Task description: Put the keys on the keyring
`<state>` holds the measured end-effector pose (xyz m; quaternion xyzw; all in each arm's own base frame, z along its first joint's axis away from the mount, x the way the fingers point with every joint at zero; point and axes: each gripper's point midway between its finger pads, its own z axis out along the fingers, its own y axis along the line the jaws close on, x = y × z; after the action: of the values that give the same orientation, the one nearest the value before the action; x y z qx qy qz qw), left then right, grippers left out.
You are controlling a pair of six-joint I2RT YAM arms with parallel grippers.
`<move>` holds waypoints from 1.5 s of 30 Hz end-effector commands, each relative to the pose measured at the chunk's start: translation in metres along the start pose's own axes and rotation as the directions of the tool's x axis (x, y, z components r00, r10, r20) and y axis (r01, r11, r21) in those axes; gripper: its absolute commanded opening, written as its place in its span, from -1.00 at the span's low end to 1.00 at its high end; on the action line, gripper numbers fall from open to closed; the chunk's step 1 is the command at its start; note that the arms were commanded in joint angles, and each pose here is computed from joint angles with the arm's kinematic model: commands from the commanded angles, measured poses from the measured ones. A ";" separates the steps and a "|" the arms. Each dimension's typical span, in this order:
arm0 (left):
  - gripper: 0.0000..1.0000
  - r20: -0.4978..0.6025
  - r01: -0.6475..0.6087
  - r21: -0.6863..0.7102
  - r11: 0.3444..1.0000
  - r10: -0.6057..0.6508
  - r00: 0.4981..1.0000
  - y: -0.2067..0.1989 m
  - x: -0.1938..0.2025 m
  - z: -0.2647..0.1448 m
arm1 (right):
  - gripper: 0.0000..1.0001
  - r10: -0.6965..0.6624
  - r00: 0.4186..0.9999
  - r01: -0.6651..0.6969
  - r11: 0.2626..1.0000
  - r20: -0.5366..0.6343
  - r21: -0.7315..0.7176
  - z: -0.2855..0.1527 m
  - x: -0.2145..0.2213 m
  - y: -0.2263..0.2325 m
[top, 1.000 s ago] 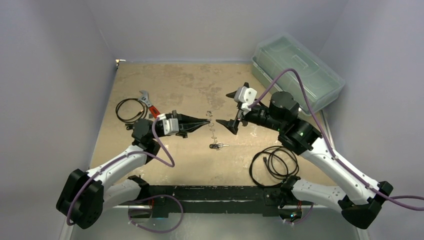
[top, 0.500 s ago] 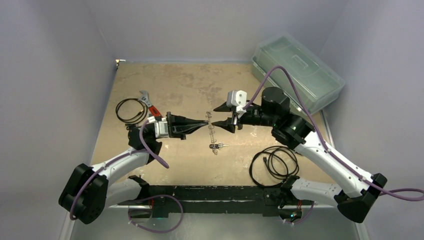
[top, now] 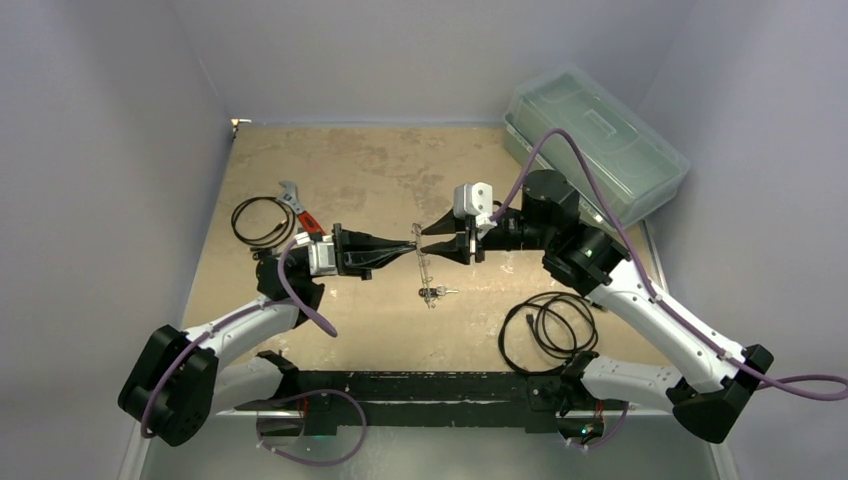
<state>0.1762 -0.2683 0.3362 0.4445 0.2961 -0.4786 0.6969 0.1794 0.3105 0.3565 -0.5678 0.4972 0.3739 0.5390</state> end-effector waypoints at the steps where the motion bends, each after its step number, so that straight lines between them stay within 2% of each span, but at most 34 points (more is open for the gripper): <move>1: -1.00 0.055 -0.038 -0.002 0.999 0.038 0.998 -0.001 -0.014 0.002 | -0.32 -0.031 0.999 0.032 0.999 0.039 -0.016 -0.001 -0.019 -0.001; 23: -1.00 0.045 -0.028 -0.001 1.000 0.028 0.999 0.000 -0.009 0.001 | -0.48 -0.032 0.999 0.033 0.999 0.042 -0.025 0.009 -0.015 -0.007; 28: -1.00 0.041 -0.022 -0.003 1.000 0.022 0.999 0.001 -0.007 0.001 | -0.64 -0.036 0.998 0.038 0.999 0.047 -0.032 0.010 -0.016 -0.006; 30: -1.00 0.040 -0.020 -0.003 1.000 0.020 0.999 0.001 -0.006 0.001 | -0.79 -0.036 0.998 0.037 0.999 0.045 -0.032 0.011 -0.015 -0.006; 34: -1.00 0.036 -0.016 -0.005 1.000 0.016 0.999 0.001 -0.005 0.001 | -0.85 -0.037 0.999 0.038 0.999 0.040 -0.030 0.014 -0.011 -0.009; 36: -1.00 0.031 -0.014 -0.006 1.000 0.014 0.999 0.002 -0.003 0.001 | -1.00 -0.038 0.998 0.040 0.999 0.041 -0.033 0.015 -0.011 -0.009; 41: -1.00 0.000 -0.033 -0.013 0.999 0.033 0.999 0.005 0.001 0.001 | -1.00 -0.048 0.998 0.049 0.998 0.043 -0.026 0.015 -0.010 -0.009; 42: -0.96 -0.012 -0.045 -0.004 0.999 0.045 0.999 0.005 0.002 0.001 | -1.00 -0.049 0.998 0.050 0.999 0.040 -0.019 0.015 -0.008 -0.010; 45: -0.62 -0.079 -0.084 -0.001 0.996 0.084 0.993 0.008 0.010 -0.001 | -1.00 -0.040 0.999 0.041 0.999 0.027 -0.016 0.015 -0.005 -0.011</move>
<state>0.1856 -0.2698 0.3271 0.4463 0.3116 -0.4664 0.6973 0.1885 0.3207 0.3435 -0.5763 0.5019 0.3774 0.5230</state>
